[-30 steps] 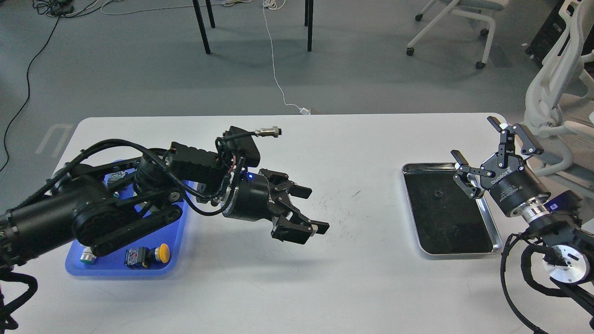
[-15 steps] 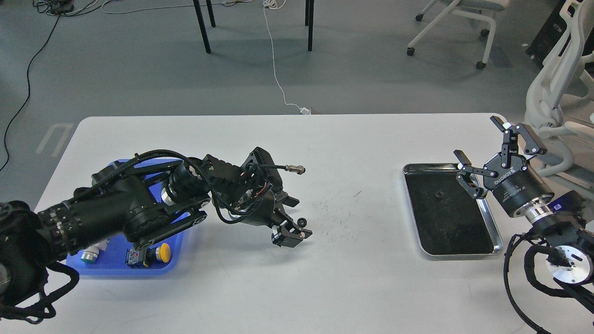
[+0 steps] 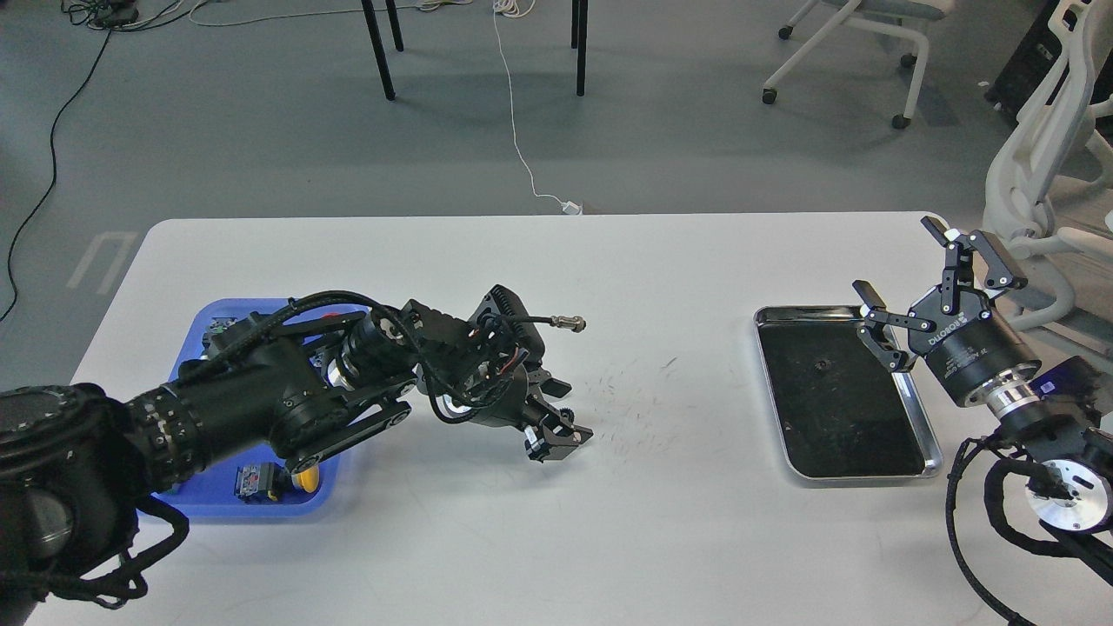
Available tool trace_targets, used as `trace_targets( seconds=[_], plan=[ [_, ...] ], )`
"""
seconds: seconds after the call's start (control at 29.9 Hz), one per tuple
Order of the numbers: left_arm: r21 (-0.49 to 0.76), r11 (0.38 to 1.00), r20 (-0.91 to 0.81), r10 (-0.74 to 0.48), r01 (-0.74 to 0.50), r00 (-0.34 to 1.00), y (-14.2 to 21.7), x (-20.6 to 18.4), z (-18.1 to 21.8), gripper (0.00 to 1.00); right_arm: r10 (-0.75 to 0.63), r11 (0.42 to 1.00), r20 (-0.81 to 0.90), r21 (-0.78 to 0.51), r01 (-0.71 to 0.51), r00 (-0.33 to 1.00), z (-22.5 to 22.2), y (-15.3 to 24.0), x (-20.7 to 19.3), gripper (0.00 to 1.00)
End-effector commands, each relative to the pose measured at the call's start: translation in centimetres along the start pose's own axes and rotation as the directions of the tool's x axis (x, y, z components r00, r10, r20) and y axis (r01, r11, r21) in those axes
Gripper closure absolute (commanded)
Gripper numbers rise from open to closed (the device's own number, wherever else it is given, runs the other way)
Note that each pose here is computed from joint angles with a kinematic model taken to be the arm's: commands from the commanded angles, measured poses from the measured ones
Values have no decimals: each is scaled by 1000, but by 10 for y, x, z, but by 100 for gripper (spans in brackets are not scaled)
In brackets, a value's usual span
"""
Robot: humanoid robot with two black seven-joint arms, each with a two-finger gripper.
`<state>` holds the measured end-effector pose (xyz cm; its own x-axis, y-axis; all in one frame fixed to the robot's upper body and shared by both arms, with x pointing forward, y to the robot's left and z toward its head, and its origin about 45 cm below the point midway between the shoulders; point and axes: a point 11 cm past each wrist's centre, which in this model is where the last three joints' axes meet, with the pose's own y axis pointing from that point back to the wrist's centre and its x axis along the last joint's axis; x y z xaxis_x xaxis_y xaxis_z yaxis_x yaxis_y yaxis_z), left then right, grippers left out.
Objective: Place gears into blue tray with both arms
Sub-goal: 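Close the left gripper on the black gear and lift it, then carry the gear to the blue tray and place it onto a part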
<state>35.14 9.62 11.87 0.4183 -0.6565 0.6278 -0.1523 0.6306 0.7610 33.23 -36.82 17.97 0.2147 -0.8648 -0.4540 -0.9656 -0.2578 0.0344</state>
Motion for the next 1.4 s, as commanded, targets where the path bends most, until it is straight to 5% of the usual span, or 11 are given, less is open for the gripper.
trace_targets(
  seconds=[0.0, 0.3, 0.54, 0.77, 1.04, 1.24, 1.37],
  plan=[
    [3, 1000, 1, -3, 3, 1000, 0, -2, -1, 55, 0, 1000, 0, 0, 0, 1000, 0, 0, 0, 1],
    [13, 1000, -5, -7, 7, 1000, 0, -5, -5, 87, 0, 1000, -2, 0, 0, 1000, 0, 0, 0, 1],
    [23, 999, 25, 30, -31, 999, 10, 6, -9, 90, -1, 1000, 0, 6, 1, 1000, -2, -1, 0, 1],
    [131, 989, 141, 50, -69, 989, 105, 21, -44, 89, -4, 1000, 0, 10, 4, 1000, -3, -2, -1, 1],
    [307, 951, -92, -8, 36, 996, 214, -85, -83, 89, -7, 1000, 4, 11, 7, 1000, -2, -3, -3, 1],
    [364, 921, -241, -50, 138, 969, 239, -179, -85, 88, -9, 1000, 6, 9, 9, 1000, 0, -3, -4, 1],
    [356, 922, -263, -58, 153, 963, 236, -197, -80, 87, -12, 1000, 6, 10, 12, 1000, 0, -4, -5, 1]
  ],
)
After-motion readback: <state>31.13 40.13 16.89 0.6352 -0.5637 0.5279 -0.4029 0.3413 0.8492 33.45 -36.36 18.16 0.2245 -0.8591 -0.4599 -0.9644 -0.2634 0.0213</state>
